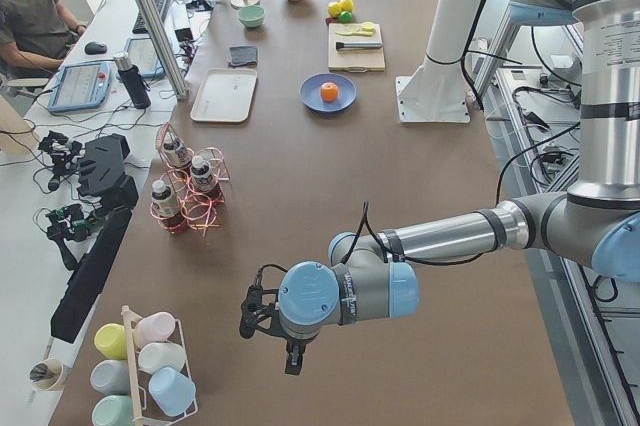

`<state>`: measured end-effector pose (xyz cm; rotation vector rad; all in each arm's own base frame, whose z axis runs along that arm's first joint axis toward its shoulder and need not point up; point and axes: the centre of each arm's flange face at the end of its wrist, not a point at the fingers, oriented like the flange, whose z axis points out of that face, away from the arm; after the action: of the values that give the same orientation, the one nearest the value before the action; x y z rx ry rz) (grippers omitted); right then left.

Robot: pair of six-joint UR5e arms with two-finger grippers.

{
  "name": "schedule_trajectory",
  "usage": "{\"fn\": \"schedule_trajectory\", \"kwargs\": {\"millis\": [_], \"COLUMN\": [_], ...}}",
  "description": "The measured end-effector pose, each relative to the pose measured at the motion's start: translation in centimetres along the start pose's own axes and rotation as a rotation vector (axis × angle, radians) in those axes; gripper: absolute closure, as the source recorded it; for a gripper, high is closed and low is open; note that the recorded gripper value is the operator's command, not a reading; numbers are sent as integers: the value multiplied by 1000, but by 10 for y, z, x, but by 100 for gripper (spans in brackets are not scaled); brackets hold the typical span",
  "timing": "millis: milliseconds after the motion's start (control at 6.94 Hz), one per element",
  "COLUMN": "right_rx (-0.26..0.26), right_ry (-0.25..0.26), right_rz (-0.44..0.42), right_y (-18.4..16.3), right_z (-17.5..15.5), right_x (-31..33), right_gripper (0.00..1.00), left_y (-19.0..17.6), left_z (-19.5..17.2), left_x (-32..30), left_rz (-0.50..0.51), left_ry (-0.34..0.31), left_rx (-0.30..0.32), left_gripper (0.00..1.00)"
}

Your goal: Pick orange to plate

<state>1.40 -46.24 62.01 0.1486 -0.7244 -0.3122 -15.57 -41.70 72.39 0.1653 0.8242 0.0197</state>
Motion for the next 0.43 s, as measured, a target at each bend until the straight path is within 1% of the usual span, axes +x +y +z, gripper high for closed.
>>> {"fn": "schedule_trajectory", "kwargs": {"millis": [144,432], "right_rx": [-1,-1], "right_ry": [0,0], "right_rz": [1,2], "right_y": [0,0], "right_z": [0,0], "right_x": [0,0], "right_gripper": [0,0], "left_y": [-3,-9], "left_z": [-1,2], "left_x": [2,8], "left_rz": [-8,-12], "left_ry": [-13,-19], "left_rx": [-1,-11], "left_gripper": [3,3]}}
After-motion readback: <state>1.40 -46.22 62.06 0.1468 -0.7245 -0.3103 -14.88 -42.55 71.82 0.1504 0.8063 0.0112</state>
